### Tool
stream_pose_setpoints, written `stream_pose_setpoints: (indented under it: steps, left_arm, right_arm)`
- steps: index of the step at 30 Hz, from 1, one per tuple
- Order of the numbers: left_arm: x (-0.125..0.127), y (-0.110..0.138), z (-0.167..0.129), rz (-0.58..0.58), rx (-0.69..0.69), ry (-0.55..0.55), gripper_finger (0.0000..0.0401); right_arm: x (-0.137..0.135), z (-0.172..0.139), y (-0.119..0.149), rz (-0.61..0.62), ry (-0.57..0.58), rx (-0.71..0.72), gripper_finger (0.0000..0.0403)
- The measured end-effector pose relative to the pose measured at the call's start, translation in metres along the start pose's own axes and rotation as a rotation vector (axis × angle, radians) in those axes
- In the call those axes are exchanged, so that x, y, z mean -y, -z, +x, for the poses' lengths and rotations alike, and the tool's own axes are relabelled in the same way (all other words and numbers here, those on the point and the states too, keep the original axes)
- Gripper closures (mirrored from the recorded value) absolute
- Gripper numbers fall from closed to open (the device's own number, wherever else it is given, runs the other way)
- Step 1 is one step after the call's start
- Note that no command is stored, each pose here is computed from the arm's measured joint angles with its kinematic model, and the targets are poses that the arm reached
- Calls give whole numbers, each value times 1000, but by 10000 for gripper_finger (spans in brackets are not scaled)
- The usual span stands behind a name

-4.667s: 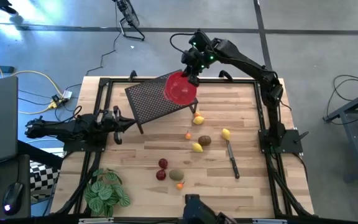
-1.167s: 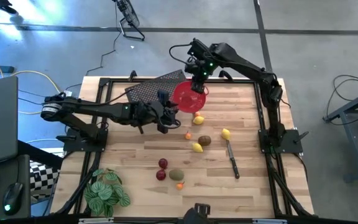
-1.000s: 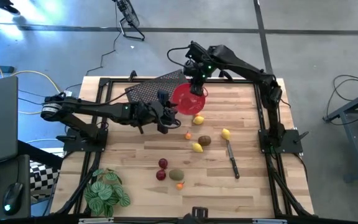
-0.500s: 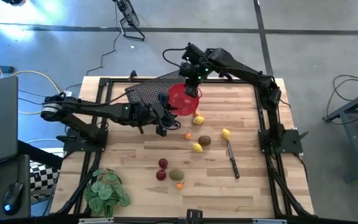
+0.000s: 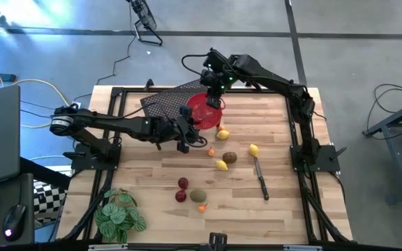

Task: Pick & Place Fruit
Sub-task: Put the red strainer bowl on the shelf

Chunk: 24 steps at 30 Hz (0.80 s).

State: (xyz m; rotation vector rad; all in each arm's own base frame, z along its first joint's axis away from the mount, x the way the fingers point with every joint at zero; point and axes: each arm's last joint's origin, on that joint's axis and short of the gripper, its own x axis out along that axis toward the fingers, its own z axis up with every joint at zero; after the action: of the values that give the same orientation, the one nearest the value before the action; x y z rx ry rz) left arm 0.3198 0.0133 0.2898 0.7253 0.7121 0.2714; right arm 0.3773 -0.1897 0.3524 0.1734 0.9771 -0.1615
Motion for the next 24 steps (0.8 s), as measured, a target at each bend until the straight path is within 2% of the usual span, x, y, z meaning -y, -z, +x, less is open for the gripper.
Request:
stream_pose_setpoints:
  steps: [11,24]
  left_arm:
    - [1,0,1,16,4,19,367]
    - [1,0,1,16,-2,10,376]
  right_arm:
    - [0,0,-2,-10,-1,18,399]
    - [0,-1,-3,-36,2,33,396]
